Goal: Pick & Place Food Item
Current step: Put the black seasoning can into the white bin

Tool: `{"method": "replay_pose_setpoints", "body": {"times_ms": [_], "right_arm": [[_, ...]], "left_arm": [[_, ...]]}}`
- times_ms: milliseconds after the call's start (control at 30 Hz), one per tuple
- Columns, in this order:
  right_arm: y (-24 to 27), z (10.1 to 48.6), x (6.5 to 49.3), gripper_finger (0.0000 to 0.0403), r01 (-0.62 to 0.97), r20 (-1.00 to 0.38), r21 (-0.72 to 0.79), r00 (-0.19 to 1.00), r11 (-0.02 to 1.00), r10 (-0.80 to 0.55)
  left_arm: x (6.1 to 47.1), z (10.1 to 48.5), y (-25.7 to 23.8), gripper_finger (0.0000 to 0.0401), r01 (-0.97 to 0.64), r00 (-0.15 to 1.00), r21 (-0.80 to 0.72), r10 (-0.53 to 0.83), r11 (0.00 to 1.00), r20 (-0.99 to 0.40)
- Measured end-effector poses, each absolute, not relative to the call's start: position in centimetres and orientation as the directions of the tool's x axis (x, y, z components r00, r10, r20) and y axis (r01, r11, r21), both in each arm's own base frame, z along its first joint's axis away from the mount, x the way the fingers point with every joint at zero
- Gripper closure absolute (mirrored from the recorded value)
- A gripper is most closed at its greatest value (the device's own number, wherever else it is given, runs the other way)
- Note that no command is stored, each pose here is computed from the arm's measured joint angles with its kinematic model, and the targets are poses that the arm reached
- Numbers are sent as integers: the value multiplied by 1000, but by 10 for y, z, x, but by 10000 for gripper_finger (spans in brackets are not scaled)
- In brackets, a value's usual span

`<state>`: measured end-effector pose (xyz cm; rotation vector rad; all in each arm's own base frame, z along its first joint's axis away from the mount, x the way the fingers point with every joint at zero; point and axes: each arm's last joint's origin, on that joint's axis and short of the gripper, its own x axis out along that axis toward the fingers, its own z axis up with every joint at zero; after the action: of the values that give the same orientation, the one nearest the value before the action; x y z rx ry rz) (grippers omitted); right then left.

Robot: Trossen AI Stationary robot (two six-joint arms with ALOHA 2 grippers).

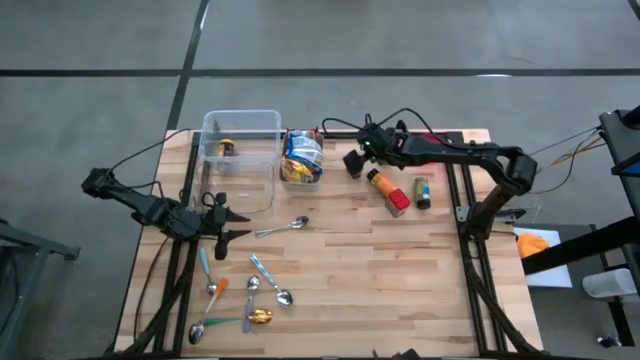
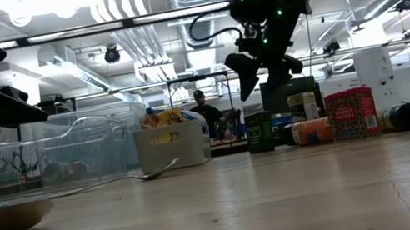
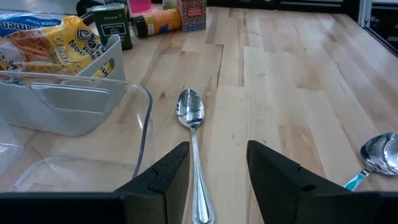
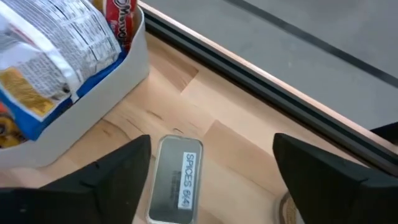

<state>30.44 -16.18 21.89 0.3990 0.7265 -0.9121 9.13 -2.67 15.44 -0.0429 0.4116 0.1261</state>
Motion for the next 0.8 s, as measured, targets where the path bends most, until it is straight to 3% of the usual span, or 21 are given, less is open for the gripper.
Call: {"method": "replay_pose_setpoints", "body": {"times_ms": [800], "right_arm": [[-164, 197, 311, 46, 820, -764, 42, 394, 570, -511]], "left_arm": [[91, 154, -27, 238, -131, 909, -16, 113, 991, -402]]}}
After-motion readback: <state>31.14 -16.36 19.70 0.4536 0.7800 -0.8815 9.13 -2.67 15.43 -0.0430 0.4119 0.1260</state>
